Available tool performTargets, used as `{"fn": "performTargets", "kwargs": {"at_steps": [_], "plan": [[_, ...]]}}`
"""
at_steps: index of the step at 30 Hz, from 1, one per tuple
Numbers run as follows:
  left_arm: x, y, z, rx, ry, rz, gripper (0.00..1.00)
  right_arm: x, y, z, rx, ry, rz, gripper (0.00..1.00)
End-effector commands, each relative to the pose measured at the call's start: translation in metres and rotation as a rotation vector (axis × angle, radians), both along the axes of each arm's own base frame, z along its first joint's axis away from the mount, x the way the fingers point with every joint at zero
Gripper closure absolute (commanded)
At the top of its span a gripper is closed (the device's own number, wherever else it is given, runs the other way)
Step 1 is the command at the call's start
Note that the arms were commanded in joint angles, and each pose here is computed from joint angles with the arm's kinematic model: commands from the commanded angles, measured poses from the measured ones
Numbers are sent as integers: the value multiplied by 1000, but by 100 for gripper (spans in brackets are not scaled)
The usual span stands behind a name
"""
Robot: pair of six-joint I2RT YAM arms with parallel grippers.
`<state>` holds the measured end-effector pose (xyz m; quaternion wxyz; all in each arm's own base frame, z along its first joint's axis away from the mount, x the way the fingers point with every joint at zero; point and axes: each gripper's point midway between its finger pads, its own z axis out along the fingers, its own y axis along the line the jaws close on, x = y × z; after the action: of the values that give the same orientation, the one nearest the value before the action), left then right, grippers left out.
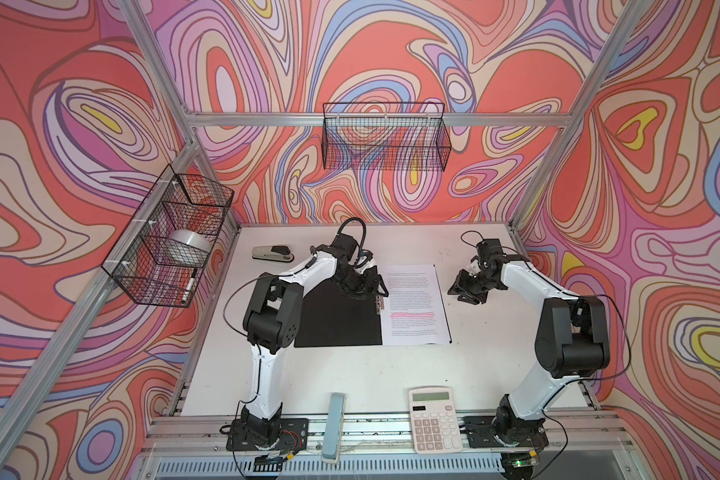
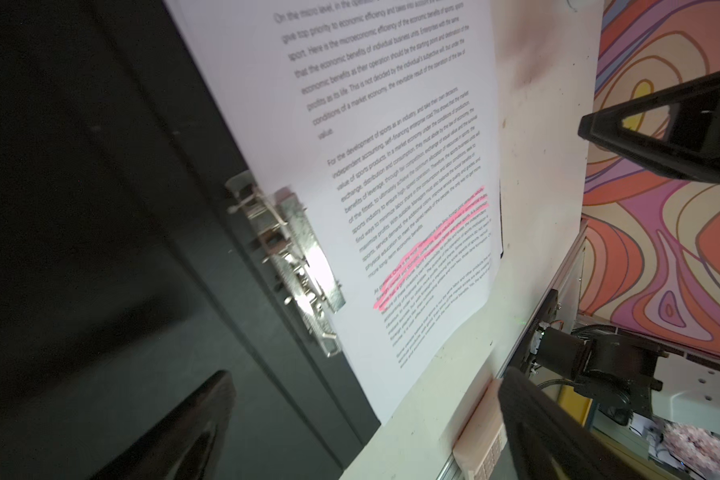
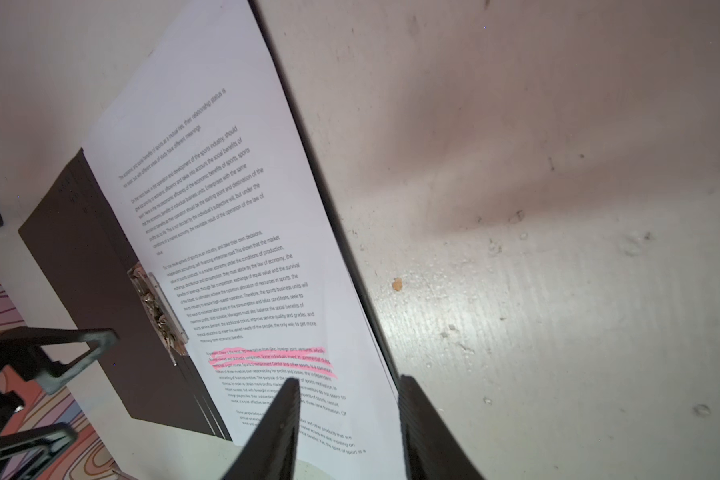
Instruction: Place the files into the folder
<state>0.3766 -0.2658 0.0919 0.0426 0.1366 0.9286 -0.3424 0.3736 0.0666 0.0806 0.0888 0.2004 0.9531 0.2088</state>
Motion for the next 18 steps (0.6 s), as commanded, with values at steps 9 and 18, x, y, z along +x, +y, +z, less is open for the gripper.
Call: {"fn": "performTargets", "kwargs": {"at_steps": [9, 18], "plan": [[0, 141, -6, 258, -2, 185, 0, 5, -11, -31, 12, 29, -8, 55], [-4, 183, -30, 296, 30, 229, 0, 3, -10, -40, 14, 37, 22, 56]]}}
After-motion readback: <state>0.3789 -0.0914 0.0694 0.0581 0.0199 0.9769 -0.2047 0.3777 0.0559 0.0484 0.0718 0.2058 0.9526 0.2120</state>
